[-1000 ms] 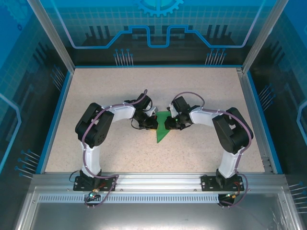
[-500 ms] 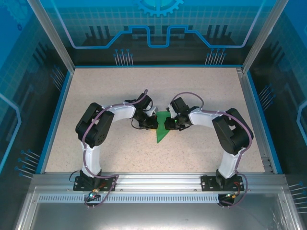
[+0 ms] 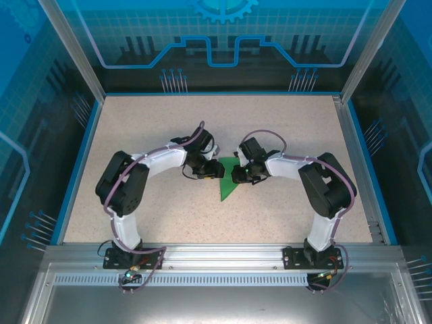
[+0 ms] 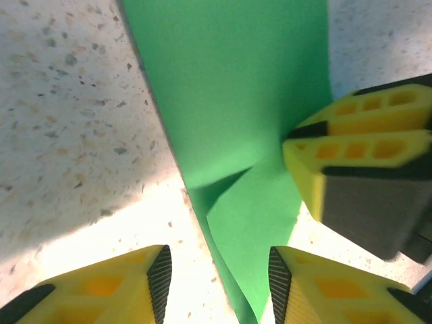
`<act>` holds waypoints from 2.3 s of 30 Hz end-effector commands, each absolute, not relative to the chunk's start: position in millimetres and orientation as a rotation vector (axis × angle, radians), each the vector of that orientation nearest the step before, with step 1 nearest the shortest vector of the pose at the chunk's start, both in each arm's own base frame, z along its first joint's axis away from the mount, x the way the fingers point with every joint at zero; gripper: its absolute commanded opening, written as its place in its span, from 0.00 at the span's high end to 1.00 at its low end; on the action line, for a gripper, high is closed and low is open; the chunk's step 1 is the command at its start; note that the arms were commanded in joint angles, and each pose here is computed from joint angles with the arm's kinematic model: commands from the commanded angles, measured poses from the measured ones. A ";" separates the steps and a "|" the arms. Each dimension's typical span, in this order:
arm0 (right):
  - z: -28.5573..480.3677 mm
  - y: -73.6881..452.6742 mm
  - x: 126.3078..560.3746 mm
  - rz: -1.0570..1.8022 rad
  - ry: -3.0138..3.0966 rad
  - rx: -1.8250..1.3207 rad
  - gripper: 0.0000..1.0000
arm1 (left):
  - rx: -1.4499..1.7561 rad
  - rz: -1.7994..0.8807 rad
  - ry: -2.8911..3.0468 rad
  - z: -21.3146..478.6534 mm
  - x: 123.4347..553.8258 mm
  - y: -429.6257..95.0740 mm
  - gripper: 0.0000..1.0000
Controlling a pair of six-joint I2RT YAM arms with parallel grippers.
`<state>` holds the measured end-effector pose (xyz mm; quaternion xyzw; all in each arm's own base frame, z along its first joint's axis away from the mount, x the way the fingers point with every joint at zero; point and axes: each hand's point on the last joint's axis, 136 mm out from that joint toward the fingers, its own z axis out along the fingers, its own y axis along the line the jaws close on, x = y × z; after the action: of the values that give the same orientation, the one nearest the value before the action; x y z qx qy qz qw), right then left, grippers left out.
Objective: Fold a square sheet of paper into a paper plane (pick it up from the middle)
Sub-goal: Third fold the triangle at the center of the table.
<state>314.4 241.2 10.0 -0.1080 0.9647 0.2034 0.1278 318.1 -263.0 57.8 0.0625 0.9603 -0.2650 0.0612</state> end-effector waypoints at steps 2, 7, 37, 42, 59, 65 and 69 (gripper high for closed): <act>-34.1 216.0 266.8 0.444 3.019 -0.324 0.83 | 0.155 -0.769 2.929 70.4 288.8 -260.5 0.53; -34.0 218.5 266.5 0.467 3.019 -0.320 0.83 | 0.151 -0.717 2.948 64.1 267.7 -265.5 0.51; -34.7 218.8 265.2 0.482 3.011 -0.310 0.84 | 0.158 -0.663 3.013 15.3 263.7 -285.7 0.77; -31.7 217.9 266.4 0.473 3.000 -0.306 0.84 | 0.168 -0.640 3.026 10.8 262.0 -283.0 0.79; -32.6 218.0 266.6 0.469 3.005 -0.308 0.84 | 0.192 -0.594 3.030 12.9 262.9 -278.8 0.84; -32.4 219.0 266.9 0.474 3.005 -0.307 0.84 | 0.180 -0.595 2.933 53.7 278.0 -280.4 0.81; -32.5 220.1 266.9 0.481 3.004 -0.310 0.84 | 0.183 -0.610 2.881 78.3 284.9 -283.0 0.81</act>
<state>314.3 241.2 10.3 -0.1054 0.9625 0.2088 0.1371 275.9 -280.6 45.5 0.0558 0.9763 -0.2003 0.0600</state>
